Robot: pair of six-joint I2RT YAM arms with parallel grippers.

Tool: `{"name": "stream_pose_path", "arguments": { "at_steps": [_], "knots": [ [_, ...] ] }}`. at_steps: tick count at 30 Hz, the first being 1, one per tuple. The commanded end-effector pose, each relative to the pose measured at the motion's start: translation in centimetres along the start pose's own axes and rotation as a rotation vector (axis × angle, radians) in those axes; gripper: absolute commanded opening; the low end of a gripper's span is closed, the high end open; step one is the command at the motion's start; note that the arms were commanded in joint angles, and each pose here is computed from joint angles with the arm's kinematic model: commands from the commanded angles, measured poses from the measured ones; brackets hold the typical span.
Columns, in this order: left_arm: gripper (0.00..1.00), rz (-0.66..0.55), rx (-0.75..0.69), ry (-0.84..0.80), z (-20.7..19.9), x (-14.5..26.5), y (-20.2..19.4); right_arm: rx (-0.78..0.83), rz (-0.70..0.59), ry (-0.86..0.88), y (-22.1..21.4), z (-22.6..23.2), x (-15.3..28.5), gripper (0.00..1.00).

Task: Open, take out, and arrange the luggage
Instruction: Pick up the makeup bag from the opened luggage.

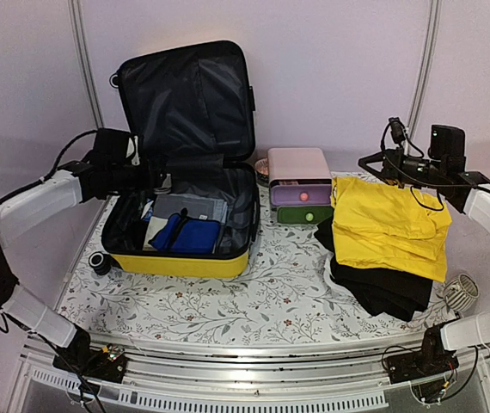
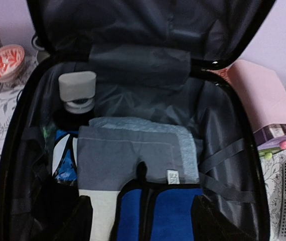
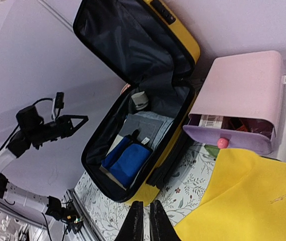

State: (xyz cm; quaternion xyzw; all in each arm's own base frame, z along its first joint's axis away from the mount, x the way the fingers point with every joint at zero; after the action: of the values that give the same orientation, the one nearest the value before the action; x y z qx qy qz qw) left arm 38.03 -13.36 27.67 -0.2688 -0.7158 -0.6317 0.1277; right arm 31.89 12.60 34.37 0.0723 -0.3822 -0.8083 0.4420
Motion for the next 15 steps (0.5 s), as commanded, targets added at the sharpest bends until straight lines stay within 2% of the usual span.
{"name": "stream_pose_path", "arguments": {
  "at_steps": [1, 3, 7, 11, 15],
  "knots": [
    [0.69, 0.213, 0.018, -0.108, 1.9, -2.4, -4.4, 0.070, 0.090, 0.032, -1.4, 2.3, -1.5, 0.10],
    [0.72, 0.268, 0.019, -0.163, 1.7, -3.6, -5.4, 0.088, 0.116, 0.053, -1.7, 2.9, -2.1, 0.11],
    [0.81, 0.351, 0.047, -0.157, 2.7, -5.6, -7.2, 0.097, 0.130, 0.079, -2.1, 3.3, -2.6, 0.11],
    [0.84, 0.437, 0.083, -0.285, 2.0, -7.0, -9.0, 0.087, 0.138, 0.085, -2.3, 3.0, -3.1, 0.11],
    [0.85, 0.519, 0.102, -0.313, 1.9, -8.3, -10.6, 0.084, 0.145, 0.092, -2.3, 2.7, -3.5, 0.11]
  ]
}}
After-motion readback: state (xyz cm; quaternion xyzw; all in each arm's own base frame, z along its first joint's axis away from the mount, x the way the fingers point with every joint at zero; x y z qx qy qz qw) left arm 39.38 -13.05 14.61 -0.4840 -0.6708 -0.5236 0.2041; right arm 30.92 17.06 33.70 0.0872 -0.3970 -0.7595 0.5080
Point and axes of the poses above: each gripper's point midway between its finger pads, its own x axis back along the fingers, its own z axis along the line the jaws close on, y = z × x, the point moved 5 cm from there along x, back along the fingers, and after that the axes turned 6 degrees about -x, right-handed, at the moved point
